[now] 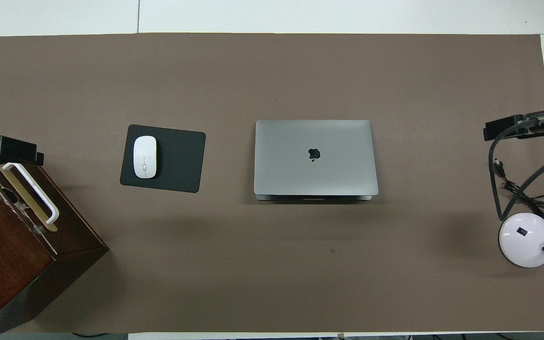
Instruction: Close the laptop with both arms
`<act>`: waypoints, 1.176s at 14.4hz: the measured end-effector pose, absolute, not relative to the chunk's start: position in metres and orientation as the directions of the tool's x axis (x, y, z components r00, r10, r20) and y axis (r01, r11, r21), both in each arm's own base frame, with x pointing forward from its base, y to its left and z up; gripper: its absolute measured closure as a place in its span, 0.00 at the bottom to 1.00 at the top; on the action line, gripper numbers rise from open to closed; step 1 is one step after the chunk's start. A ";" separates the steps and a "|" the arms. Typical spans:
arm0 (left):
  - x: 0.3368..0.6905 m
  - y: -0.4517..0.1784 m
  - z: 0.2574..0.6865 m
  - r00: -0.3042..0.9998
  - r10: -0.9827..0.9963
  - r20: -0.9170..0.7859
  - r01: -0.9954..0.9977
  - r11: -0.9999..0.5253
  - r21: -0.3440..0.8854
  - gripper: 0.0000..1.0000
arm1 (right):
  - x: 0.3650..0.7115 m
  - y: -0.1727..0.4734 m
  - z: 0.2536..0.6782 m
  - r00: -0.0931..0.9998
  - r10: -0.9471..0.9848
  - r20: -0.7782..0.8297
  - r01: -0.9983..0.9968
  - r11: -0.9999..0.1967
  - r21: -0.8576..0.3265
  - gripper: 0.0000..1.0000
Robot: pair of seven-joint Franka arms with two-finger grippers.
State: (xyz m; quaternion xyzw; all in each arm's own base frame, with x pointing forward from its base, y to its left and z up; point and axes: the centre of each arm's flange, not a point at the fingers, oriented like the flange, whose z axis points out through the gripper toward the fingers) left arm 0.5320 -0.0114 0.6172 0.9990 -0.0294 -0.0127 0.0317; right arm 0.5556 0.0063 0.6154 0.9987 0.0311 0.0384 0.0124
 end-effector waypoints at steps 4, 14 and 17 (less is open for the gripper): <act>0.532 -0.006 0.618 0.998 -0.053 -0.025 -0.052 -0.998 0.044 0.00 | 0.556 0.004 0.615 0.995 0.060 0.076 0.058 -0.998 0.027 0.00; 0.530 -0.003 0.618 0.998 -0.051 -0.036 -0.049 -0.998 0.034 0.00 | 0.555 0.000 0.613 0.996 0.052 0.072 0.050 -0.998 0.027 0.00; 0.530 -0.003 0.618 0.998 -0.050 -0.036 -0.049 -0.998 0.034 0.00 | 0.555 0.000 0.613 0.996 0.052 0.071 0.050 -0.998 0.027 0.00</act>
